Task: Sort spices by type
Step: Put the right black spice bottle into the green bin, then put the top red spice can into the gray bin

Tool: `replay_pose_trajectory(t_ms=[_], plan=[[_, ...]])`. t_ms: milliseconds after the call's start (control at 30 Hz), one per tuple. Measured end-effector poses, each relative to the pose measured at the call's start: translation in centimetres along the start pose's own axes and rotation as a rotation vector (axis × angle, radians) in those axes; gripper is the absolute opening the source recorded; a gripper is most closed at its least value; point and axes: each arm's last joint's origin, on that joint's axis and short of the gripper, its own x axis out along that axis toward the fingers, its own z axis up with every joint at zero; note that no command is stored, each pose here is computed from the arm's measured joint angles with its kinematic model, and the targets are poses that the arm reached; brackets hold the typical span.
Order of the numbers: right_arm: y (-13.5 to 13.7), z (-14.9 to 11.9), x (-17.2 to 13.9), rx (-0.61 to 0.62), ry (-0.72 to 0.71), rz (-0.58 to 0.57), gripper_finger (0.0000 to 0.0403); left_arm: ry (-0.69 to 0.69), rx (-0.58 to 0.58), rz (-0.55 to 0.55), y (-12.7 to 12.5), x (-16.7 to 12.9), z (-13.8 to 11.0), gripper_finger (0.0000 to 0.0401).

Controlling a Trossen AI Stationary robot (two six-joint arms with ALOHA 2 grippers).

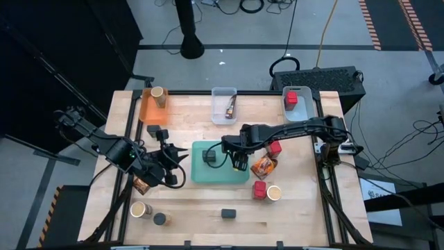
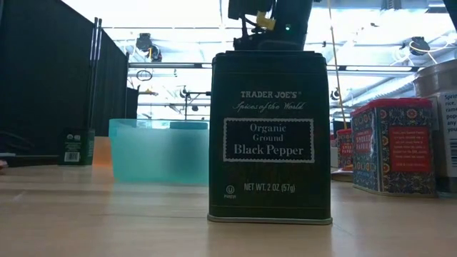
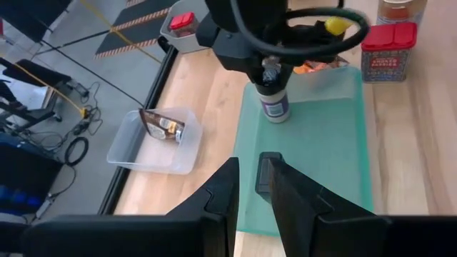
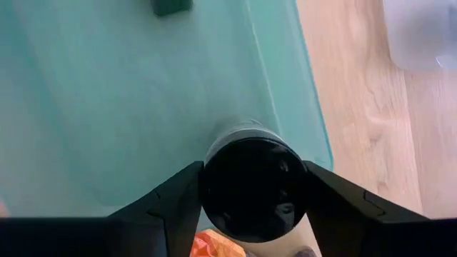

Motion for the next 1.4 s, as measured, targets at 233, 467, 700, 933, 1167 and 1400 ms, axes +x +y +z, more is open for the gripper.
replay_pose_trajectory(t_ms=[233, 467, 700, 933, 1167, 1400], plan=[[-0.8, 0.1, 0.2, 0.052, 0.023, 0.028, 0.0232, 0.006, -0.018, 0.002, 0.0, 0.0, -0.1, 0.0080], [-1.3, 0.1, -0.1, 0.059, 0.027, 0.021, 0.0233, 0.006, -0.018, 0.002, 0.0, 0.0, -0.1, 0.0080], [-1.4, -0.1, -0.6, 0.062, 0.024, 0.018, 0.0233, 0.001, -0.020, 0.012, 0.0, 0.0, 0.0, 0.0080], [-1.8, -0.5, -2.7, 0.084, -0.023, 0.031, 0.0233, 0.001, -0.046, 0.014, 0.0, 0.0, 0.0, 0.0080], [-2.2, -1.9, -6.9, 0.081, -0.130, 0.051, 0.0233, 0.002, -0.104, 0.010, 0.0, 0.0, 0.0, 0.0080], [-0.9, -4.2, -11.4, 0.046, -0.303, -0.025, 0.0233, 0.008, -0.127, -0.008, 0.0, 0.0, -0.1, 0.0080]])
